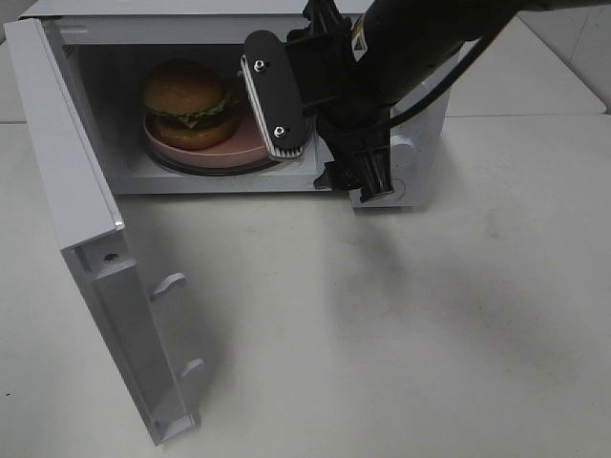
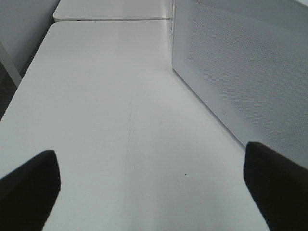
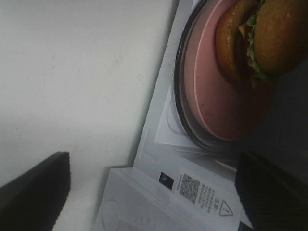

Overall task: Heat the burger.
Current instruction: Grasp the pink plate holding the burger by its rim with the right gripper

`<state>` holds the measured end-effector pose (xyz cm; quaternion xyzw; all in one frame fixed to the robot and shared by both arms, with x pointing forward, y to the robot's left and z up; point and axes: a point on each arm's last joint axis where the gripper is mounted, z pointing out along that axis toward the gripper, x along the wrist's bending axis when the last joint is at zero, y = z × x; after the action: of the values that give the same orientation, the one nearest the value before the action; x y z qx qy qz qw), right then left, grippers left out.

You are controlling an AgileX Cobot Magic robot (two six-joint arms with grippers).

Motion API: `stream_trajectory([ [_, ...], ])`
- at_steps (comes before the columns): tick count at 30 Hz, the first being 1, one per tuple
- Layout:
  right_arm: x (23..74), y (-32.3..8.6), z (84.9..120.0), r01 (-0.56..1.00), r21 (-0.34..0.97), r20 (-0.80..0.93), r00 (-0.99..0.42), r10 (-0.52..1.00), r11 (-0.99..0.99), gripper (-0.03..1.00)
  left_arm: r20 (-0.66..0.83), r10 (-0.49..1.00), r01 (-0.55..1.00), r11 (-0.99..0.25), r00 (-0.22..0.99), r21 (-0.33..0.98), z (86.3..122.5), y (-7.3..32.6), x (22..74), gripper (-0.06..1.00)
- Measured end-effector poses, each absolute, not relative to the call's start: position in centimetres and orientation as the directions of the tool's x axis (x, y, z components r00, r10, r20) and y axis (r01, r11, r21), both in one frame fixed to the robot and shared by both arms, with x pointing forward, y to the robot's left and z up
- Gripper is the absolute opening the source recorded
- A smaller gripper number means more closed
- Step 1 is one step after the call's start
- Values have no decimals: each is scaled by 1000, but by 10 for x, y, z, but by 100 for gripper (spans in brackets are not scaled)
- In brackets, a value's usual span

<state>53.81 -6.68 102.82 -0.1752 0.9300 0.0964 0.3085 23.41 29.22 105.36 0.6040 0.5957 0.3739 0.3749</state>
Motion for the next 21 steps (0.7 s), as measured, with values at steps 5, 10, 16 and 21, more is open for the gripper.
stream_trajectory([
  [5,549,-57,1014,-386,76,-604,-752,-266,919,88,5,1000,439,-9,11,898,1054,292,234,97],
  [10,561,-47,1002,-381,78,-594,-760,-264,921,88,5,1000,439,-9,11,898,1054,292,234,97],
  [16,578,-33,988,-359,94,-586,-774,-240,929,87,5,1000,439,-9,11,898,1054,292,234,97],
  [21,591,-22,977,-343,106,-584,-781,-220,933,86,5,1000,439,-9,11,898,1054,292,234,97],
])
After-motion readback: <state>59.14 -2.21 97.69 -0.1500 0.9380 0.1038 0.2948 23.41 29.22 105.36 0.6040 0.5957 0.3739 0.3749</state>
